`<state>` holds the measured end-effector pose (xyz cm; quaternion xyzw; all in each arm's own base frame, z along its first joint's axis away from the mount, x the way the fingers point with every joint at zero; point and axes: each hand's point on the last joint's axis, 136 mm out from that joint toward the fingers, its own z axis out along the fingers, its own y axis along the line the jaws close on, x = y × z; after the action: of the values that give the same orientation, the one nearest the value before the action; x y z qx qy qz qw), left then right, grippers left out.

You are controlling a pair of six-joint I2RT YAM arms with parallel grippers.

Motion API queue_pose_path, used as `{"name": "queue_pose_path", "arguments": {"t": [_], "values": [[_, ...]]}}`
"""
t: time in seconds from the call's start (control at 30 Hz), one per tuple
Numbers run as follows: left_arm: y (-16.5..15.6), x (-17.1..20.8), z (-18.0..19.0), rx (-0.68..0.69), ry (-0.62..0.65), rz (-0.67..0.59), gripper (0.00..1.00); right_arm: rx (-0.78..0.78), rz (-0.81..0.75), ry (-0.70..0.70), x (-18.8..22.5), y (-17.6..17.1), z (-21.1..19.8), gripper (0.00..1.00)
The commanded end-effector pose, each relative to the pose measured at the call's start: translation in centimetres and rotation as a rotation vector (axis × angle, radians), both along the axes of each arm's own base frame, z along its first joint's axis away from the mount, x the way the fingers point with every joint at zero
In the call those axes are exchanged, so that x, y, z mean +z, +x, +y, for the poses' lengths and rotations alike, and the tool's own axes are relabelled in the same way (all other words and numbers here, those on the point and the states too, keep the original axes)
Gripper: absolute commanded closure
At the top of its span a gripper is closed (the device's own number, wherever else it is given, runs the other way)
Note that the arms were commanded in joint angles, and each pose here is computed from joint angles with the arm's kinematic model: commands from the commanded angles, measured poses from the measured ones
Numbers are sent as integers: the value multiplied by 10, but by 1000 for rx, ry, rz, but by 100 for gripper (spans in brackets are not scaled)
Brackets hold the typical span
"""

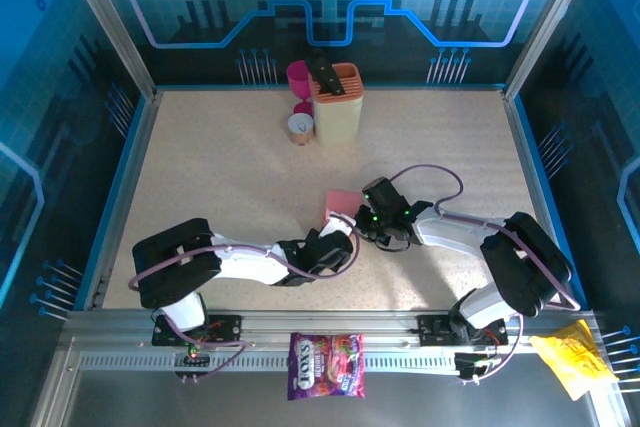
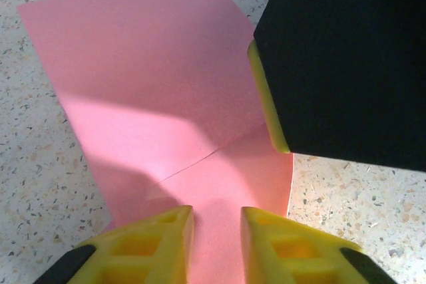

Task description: Fold a paper plane with a square sheet of paper (pick it up from the middle)

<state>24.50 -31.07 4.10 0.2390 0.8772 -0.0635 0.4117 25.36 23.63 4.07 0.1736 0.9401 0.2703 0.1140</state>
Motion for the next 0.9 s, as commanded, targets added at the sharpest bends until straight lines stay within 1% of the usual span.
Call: {"name": "queue_pose_path", "arguments": {"t": [0.0,0.1,0.17,0.23,0.37,0.53,0.73,0.87], "values": [[-12,-24,7,-37,74,40,75,31,-38,92,23,5,22,100],[-13,-25,9,-39,68,40,78,24,-33,88,21,4,19,100],[-14,-23,11,-34,60,37,77,16,-33,88,21,4,18,100],[-16,-17,14,-30,24,29,73,9,-25,89,20,3,18,100],[-19,1,27,-1,-35,-6,59,-5,-26,103,24,5,19,100],[-25,12,36,-17,-60,-23,49,-15,-29,108,32,9,21,100],[-25,10,26,-49,-53,-43,45,-28,-20,116,37,11,23,100],[-19,12,17,-45,-26,-92,45,-30,-12,115,36,9,23,100]]}}
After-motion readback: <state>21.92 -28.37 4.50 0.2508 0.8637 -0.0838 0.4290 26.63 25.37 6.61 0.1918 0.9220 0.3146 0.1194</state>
